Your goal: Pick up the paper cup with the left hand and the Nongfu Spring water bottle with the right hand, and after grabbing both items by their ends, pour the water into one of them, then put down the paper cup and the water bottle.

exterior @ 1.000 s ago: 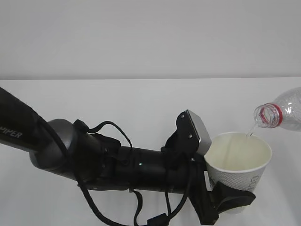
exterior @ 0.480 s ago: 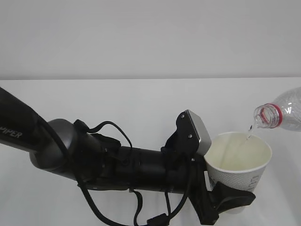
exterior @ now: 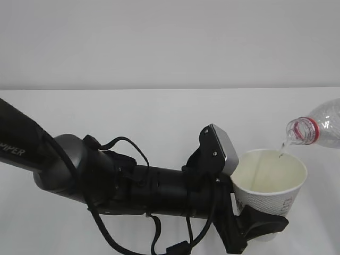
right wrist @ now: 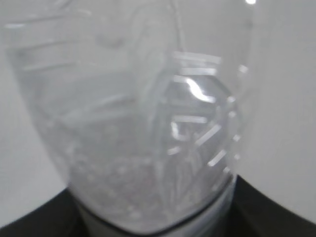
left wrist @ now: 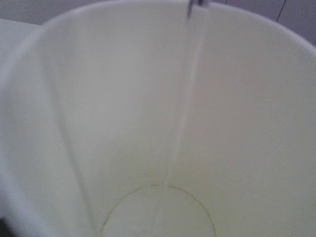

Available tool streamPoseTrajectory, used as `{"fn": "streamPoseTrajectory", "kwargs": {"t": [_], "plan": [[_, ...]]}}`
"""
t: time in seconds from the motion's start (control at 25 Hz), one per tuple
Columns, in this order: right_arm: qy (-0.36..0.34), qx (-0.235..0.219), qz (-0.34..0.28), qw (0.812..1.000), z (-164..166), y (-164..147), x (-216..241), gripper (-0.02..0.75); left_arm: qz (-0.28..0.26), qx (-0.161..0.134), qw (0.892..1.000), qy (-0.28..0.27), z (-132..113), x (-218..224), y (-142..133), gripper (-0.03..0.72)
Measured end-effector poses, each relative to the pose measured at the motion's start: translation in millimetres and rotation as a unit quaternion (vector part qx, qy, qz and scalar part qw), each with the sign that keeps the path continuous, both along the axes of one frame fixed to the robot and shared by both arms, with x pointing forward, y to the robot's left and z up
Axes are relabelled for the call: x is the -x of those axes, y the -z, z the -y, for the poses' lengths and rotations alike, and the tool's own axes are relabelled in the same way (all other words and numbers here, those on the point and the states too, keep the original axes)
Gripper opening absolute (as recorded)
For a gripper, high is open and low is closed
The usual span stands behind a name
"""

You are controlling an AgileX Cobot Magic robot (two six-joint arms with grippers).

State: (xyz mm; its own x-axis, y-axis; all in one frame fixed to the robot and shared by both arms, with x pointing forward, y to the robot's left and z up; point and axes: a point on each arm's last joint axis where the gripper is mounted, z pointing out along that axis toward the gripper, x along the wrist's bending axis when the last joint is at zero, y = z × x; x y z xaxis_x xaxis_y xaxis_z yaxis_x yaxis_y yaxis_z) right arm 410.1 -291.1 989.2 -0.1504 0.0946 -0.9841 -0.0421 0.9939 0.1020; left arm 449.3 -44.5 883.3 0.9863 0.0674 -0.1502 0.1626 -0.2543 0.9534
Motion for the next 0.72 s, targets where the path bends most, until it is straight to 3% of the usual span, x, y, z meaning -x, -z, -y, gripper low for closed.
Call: {"fn": "streamPoseTrajectory", "kwargs": {"t": [0.72], "plan": [[0.0,0.0,0.001,1.0,0.0,-0.2,0.0,0.401,0.0,0.0,1.0,0.0,0.0,0.0,0.0,0.545]]}}
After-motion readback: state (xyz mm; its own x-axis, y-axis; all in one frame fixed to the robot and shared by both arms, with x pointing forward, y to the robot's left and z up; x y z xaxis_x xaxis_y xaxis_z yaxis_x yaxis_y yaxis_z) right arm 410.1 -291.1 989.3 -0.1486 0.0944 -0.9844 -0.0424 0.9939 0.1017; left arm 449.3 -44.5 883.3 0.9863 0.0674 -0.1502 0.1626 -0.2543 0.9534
